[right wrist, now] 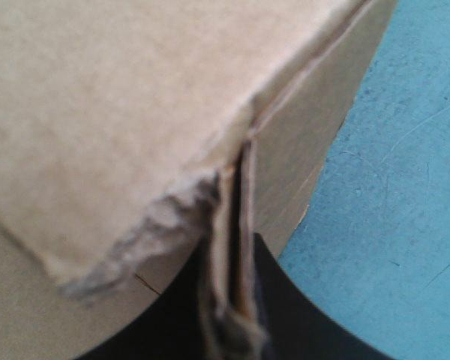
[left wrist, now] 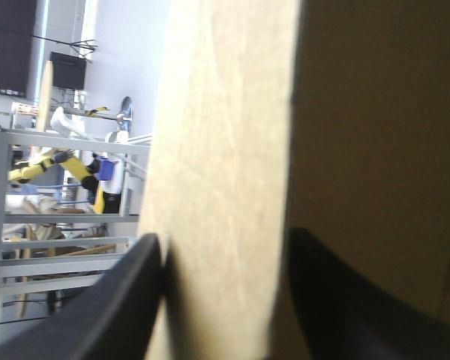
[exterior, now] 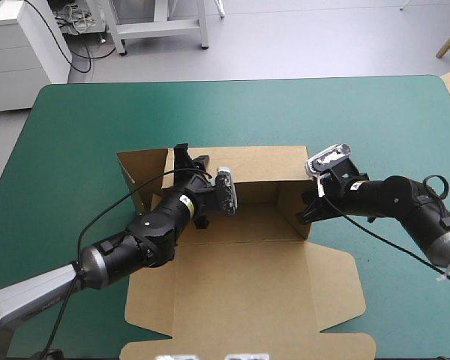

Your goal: Fold the box

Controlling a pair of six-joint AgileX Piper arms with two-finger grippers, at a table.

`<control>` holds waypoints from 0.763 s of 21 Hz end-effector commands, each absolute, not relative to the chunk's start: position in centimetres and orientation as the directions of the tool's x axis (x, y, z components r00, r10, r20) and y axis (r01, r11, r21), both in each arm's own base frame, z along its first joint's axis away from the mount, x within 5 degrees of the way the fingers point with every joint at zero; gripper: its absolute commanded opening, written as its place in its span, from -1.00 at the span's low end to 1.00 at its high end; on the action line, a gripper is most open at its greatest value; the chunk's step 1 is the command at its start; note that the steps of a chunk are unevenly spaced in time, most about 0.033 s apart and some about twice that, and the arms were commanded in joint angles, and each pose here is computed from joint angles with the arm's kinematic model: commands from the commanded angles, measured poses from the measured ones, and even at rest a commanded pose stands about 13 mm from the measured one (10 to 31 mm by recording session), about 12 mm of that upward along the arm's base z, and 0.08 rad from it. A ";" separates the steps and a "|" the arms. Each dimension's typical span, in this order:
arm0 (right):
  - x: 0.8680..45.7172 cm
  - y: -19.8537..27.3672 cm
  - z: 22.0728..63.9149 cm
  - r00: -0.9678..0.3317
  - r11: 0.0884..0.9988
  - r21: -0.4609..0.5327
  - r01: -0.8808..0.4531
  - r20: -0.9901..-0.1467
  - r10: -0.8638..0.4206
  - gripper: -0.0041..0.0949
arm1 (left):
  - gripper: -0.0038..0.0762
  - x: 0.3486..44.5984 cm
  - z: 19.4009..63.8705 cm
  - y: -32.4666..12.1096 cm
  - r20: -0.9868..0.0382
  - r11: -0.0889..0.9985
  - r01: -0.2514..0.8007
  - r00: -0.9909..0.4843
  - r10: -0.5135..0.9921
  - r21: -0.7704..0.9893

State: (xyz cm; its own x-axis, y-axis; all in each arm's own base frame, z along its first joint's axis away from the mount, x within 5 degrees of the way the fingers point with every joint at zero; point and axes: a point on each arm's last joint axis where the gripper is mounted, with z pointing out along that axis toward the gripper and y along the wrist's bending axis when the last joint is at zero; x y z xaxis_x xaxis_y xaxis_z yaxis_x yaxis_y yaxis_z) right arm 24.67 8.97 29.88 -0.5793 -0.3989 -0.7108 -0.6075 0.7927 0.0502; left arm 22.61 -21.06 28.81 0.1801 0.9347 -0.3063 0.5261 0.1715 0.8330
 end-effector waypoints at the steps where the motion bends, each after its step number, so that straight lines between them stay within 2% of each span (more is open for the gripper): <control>1: 24.9 8.6 31.3 -0.549 0.832 -0.003 -0.554 -0.751 -0.368 -0.95 | 0.73 22.9 30.6 -21.0 -0.426 0.328 0.515 0.081 0.901 0.792; 3: 25.3 7.8 31.2 -0.559 0.866 -0.076 -0.494 -0.736 -0.383 -0.95 | 0.83 23.0 31.5 -21.3 -0.457 0.358 0.501 0.085 0.885 0.788; 6: 25.7 6.9 31.3 -0.572 0.908 -0.123 -0.401 -0.740 -0.354 -0.95 | 0.83 21.7 32.6 -22.9 -0.469 0.345 0.503 0.141 0.872 0.793; 10: 25.8 6.9 31.4 -0.569 0.914 -0.116 -0.388 -0.750 -0.337 -0.95 | 0.83 18.8 34.1 -25.3 -0.431 0.281 0.486 0.228 0.873 0.827; 16: 25.8 6.9 31.4 -0.572 0.918 -0.109 -0.382 -0.752 -0.327 -0.95 | 0.83 14.4 36.4 -27.3 -0.356 0.204 0.450 0.283 0.891 0.869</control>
State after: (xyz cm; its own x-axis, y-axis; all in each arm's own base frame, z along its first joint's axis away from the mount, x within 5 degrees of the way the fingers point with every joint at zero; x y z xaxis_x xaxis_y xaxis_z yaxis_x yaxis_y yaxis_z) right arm 25.60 7.23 29.90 -0.6374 -0.3217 -0.7002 -0.3933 0.9172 -0.0633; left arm 15.98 -27.24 33.58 0.2472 0.9022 -0.3536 0.5007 0.1934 0.8437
